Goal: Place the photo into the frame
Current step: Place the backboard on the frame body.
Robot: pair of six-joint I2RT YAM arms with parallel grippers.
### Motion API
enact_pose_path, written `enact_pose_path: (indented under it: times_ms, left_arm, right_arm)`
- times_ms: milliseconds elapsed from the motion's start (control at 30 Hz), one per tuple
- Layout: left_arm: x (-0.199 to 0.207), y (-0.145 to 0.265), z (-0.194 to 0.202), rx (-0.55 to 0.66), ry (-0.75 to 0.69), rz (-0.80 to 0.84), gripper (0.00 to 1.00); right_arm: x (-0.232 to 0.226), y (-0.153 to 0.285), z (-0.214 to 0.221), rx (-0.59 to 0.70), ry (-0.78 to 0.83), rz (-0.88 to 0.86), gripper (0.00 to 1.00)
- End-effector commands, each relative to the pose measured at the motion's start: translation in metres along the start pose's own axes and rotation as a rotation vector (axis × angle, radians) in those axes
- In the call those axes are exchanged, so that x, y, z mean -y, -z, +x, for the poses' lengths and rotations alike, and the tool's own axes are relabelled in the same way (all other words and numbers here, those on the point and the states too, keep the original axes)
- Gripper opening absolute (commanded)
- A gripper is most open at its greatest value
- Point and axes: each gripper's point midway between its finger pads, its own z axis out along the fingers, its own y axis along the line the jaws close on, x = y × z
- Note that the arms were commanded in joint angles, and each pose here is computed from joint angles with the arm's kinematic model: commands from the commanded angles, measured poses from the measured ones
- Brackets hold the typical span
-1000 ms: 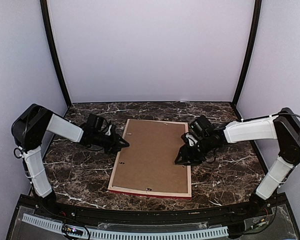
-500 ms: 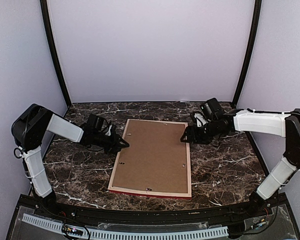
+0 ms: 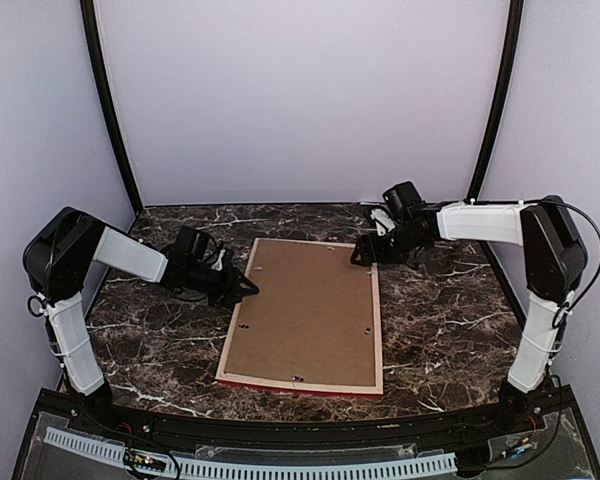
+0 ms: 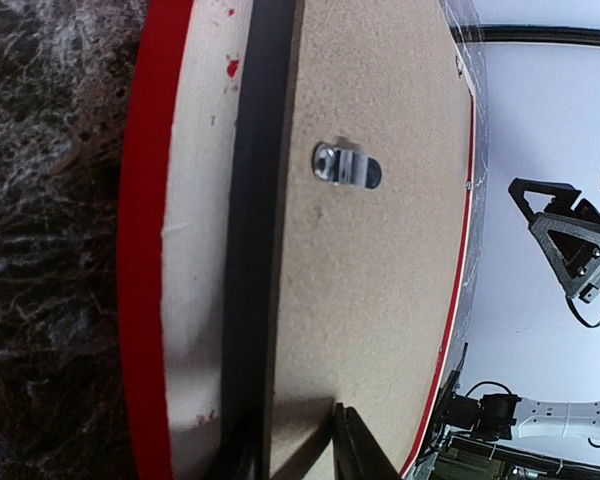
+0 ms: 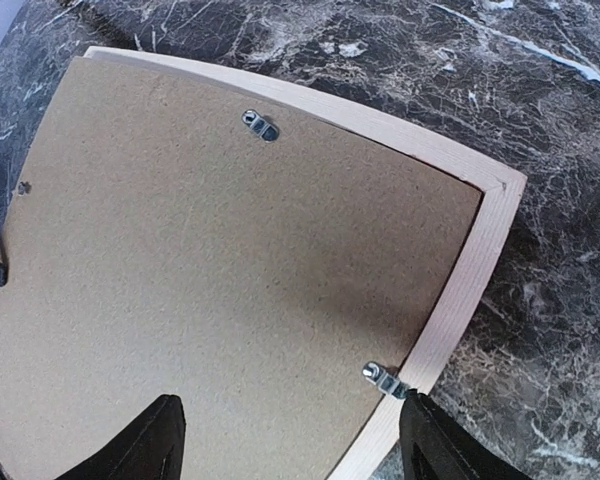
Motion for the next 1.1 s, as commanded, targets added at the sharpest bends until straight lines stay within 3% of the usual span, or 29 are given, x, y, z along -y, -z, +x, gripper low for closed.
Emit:
enact_pose_path:
  times_ms: [0,600,1067]
  left_arm:
    - [0.014,0.002,0.003,-0.025,-0.038,0.019,0.26]
    - [0.015,-0.002,0.003,-0.034,-0.044,0.018,0.26]
    - [0.014,-0.003,0.003,-0.027,-0.042,0.009,0.26]
  right_arm:
    - [0.002,-0.012,-0.013,0.006,0.055,0.0,0.75]
    - [0.015,-0.048,0.011,-0.115,0.075,-0.001,0.73]
    - [0.02,-0.04,0.029,-0.172,-0.037,0.033,0.66]
